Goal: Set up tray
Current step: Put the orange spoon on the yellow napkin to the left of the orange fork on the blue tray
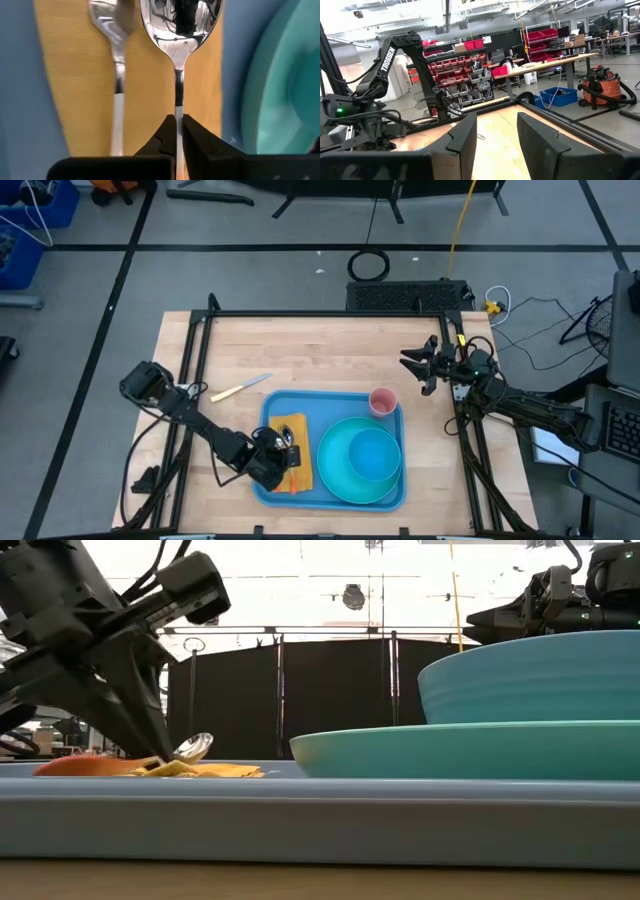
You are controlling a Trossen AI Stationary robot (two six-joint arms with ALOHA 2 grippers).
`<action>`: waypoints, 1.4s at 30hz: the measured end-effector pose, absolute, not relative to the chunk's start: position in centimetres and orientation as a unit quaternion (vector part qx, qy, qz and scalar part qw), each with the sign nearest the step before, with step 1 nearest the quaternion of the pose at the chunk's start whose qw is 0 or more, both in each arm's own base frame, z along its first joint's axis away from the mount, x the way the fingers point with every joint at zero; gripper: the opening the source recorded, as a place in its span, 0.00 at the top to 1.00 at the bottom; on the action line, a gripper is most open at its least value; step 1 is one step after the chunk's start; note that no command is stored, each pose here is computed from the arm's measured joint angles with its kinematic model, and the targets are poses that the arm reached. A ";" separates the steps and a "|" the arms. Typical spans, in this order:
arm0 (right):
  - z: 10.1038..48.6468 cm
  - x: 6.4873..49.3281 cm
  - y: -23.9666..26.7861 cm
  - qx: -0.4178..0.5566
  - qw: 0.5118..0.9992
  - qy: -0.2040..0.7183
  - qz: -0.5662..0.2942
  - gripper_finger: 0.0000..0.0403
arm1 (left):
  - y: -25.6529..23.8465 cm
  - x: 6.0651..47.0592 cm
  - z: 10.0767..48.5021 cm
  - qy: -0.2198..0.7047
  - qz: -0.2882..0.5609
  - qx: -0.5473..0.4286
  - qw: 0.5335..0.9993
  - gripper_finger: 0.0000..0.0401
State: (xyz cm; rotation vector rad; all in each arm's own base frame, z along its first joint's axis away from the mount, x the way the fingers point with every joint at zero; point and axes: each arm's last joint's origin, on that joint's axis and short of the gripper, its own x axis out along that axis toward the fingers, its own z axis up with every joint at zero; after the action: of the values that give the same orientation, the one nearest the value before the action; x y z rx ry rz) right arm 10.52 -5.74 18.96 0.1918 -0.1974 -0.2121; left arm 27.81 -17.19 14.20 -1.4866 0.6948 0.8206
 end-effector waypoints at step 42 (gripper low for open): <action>19.0 10.5 -5.7 0.112 0.983 -0.100 -0.104 0.68 | -16.1 28.5 14.2 0.332 0.347 -0.627 0.613 0.76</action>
State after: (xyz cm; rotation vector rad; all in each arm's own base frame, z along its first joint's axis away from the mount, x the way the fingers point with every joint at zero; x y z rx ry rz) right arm 10.53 -5.74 18.95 0.2253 -0.2007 -0.2089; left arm 28.47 -16.09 14.15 -1.4458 0.7652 0.8000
